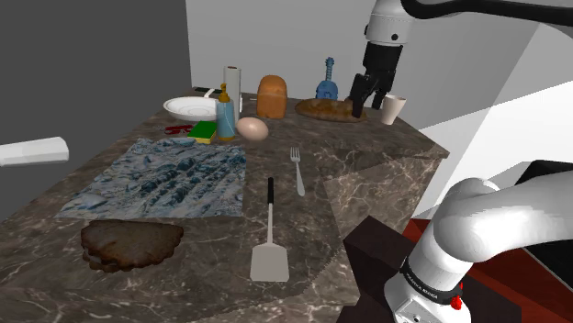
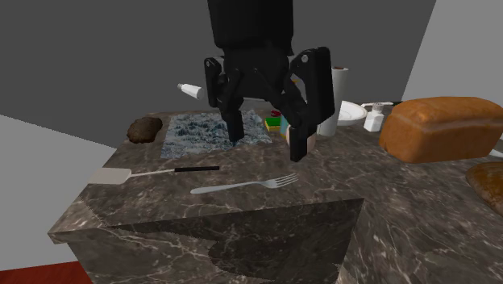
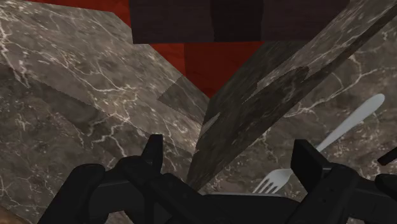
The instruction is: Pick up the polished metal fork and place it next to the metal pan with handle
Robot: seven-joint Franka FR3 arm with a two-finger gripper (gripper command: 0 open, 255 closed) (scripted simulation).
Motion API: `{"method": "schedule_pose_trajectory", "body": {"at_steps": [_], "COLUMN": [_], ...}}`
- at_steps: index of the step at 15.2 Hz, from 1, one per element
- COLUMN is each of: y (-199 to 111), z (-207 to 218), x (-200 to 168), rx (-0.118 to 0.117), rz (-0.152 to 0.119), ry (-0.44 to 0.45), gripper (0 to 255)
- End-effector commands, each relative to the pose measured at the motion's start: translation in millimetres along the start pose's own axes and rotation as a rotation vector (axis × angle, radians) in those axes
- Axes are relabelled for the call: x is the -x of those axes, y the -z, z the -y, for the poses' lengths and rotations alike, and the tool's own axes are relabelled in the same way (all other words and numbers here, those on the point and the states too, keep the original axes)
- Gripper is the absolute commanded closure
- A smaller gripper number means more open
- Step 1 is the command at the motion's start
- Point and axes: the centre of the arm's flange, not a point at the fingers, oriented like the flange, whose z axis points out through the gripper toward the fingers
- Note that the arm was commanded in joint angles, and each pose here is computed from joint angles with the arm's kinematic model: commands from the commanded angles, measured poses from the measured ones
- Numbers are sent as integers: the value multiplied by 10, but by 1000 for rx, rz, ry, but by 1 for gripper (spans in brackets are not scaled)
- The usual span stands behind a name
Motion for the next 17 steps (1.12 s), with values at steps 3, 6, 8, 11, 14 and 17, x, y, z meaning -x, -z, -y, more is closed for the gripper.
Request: {"method": "schedule_pose_trajectory", "body": {"at_steps": [3,6,8,11,14,17], "y": [-171,-423,-590,-837,-1081,-1323], "z": [148,356,482,652,795,910], "x": [-112,-303,-444,-674,-925,-1192], "rx": [-13,-31,-44,-63,-81,-100], "rz": [1,2,2,3,4,5], "ry": [-86,-214,-299,-428,-556,-685], "gripper": [0,0,0,0,0,0]}}
